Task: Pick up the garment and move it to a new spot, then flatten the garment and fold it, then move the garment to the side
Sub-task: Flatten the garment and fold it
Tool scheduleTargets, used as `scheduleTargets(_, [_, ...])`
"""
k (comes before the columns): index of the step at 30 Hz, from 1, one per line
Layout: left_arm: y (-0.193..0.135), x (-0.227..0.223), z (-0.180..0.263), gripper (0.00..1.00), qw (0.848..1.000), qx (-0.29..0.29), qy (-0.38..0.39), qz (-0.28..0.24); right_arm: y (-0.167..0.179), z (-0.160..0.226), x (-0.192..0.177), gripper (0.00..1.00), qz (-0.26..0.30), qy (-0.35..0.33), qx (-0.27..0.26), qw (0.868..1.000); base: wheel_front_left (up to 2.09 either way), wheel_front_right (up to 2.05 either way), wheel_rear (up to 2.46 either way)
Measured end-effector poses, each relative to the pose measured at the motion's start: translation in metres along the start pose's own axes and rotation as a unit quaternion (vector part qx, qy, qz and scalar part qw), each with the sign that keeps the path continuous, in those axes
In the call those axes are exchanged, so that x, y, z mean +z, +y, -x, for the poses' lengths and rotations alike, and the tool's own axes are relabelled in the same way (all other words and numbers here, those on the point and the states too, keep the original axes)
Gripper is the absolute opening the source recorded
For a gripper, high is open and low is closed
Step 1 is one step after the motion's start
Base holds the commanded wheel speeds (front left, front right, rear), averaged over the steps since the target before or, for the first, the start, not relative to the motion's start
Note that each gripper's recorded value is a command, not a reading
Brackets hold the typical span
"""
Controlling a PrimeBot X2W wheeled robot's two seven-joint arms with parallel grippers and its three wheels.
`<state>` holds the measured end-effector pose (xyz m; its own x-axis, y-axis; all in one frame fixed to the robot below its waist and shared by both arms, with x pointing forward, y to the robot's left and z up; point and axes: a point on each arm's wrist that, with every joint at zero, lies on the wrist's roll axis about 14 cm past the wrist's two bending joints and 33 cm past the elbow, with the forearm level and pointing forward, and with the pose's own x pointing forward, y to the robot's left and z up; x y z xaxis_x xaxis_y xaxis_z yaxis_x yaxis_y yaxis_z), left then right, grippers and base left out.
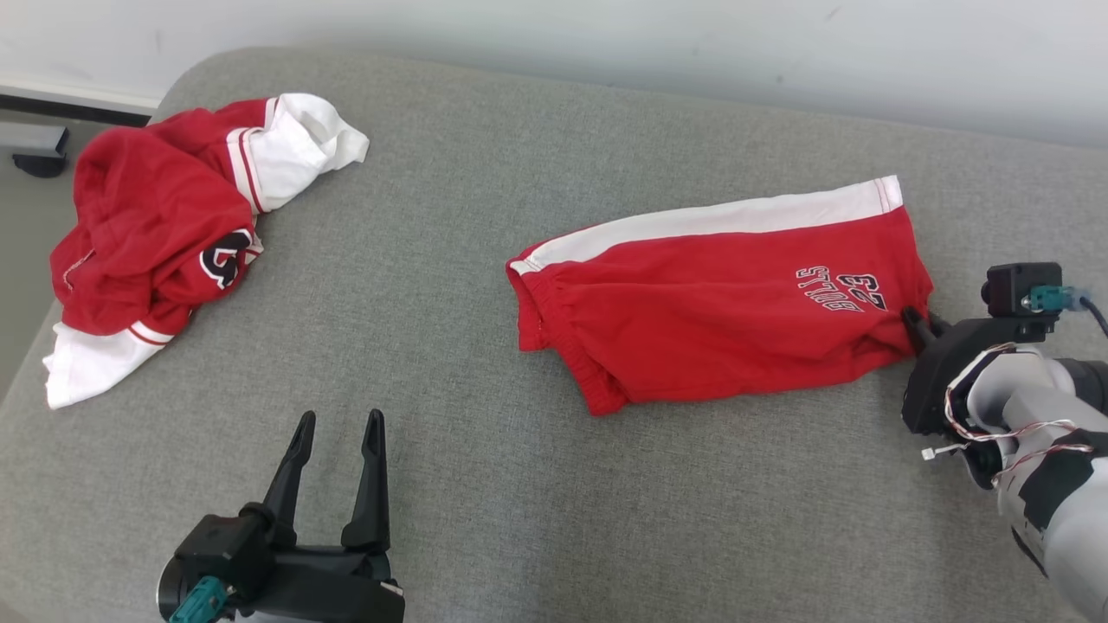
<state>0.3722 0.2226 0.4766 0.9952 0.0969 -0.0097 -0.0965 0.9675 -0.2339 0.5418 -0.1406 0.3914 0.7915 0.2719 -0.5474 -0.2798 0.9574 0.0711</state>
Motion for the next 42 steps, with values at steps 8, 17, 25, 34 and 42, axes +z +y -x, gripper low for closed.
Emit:
scheduleTargets(8, [-0.003, -0.005, 0.014, 1.00, 1.000, -0.005, 0.007, 0.000, 0.001, 0.027, 0.002, 0.00, -0.012, -0.046, 0.008, 0.999, 0.00, 0.00, 0.00])
scheduleTargets(17, [-0.033, -0.006, 0.016, 1.00, 0.998, -0.056, 0.009, 0.001, -0.055, 0.091, -0.031, 0.00, -0.050, -0.057, -0.042, 0.996, 0.00, 0.00, 0.00])
scheduleTargets(25, [-0.056, -0.007, 0.009, 1.00, 0.996, -0.094, 0.009, 0.002, -0.097, 0.134, -0.065, 0.76, -0.077, -0.044, -0.098, 0.991, 0.00, 0.00, 0.00])
scheduleTargets(34, [-0.062, -0.010, 0.010, 1.00, 0.994, -0.105, 0.014, 0.001, -0.105, 0.126, -0.031, 1.00, -0.051, -0.071, -0.118, 0.989, 0.00, 0.00, 0.00])
scheduleTargets(42, [-0.054, -0.013, 0.012, 1.00, 0.996, -0.091, 0.018, 0.002, -0.108, 0.111, -0.035, 1.00, -0.035, -0.024, -0.133, 0.990, 0.00, 0.00, 0.00])
